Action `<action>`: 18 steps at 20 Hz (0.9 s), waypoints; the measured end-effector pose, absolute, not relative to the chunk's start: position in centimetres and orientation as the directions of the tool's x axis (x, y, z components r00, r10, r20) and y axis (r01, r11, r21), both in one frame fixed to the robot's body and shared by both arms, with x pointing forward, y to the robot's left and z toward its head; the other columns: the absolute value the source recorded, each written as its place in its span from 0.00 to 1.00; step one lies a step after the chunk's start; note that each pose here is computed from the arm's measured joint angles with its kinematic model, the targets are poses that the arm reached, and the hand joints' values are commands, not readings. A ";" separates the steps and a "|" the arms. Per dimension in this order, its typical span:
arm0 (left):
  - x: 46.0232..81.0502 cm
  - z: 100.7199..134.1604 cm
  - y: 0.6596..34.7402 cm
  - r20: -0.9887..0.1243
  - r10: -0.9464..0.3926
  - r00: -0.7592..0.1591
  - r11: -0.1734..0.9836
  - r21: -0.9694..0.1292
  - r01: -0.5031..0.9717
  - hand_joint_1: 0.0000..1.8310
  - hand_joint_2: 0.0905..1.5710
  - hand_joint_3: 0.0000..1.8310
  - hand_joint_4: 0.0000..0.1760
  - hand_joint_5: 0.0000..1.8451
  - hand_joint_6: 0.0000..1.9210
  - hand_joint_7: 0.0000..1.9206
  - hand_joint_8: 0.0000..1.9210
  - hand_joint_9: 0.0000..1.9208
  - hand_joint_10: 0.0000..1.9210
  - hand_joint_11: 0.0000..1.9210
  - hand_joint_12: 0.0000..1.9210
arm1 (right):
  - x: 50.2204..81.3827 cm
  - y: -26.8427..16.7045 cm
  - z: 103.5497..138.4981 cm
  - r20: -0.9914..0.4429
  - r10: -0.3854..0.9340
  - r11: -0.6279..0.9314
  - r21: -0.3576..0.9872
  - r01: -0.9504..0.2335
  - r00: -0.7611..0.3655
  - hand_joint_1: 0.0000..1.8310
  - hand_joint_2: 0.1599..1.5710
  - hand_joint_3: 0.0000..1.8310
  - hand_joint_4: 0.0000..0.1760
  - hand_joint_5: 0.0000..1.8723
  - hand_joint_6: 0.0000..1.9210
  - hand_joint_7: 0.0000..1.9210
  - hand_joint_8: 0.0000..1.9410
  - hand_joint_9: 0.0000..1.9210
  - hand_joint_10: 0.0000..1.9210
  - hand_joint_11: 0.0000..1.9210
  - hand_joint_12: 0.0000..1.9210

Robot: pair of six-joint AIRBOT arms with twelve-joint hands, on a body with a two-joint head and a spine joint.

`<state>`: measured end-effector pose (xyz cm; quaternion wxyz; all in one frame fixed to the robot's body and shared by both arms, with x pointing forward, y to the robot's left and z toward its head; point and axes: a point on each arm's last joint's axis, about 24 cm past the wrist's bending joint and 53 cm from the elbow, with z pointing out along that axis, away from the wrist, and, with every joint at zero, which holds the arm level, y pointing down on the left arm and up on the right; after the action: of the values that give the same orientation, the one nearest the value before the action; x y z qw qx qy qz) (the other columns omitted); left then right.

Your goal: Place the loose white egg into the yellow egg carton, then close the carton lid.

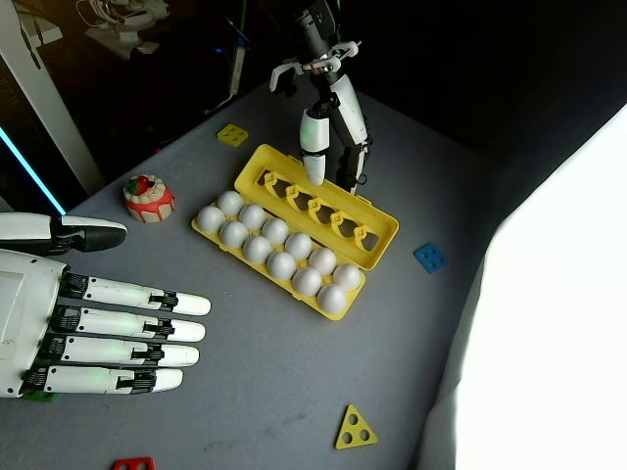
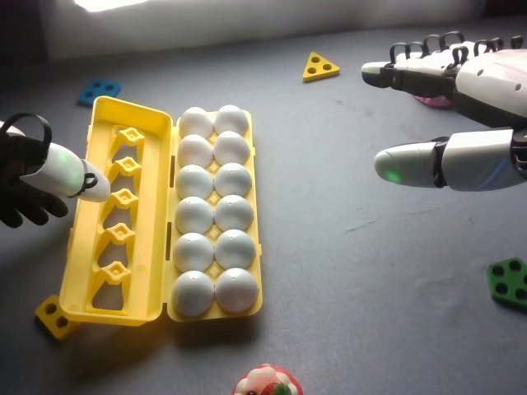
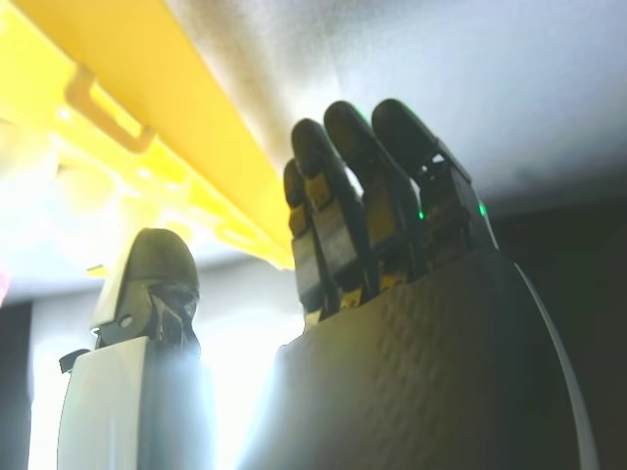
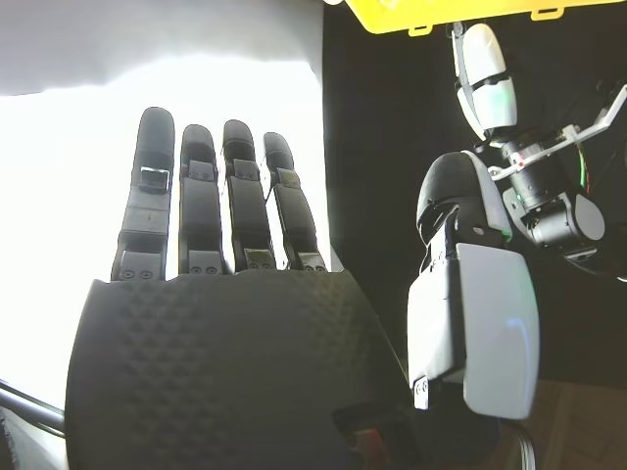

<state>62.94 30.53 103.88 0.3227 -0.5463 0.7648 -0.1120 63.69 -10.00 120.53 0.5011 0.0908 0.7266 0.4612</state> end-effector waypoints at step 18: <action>61.9 102.2 29.2 -0.328 -0.923 -0.201 0.353 -0.514 -0.782 0.31 0.76 0.00 0.02 0.29 0.00 0.33 0.01 0.18 0.39 0.01 0.77 | 63.7 -10.1 120.6 -0.646 0.599 0.557 0.761 -0.334 -0.473 0.14 0.69 0.00 0.00 0.09 0.00 0.11 0.00 0.06 0.02 0.00 0.37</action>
<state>61.87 29.21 102.24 0.2996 -0.5564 0.7660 -0.1177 63.73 -10.11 120.64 0.5050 0.0916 0.7235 0.4616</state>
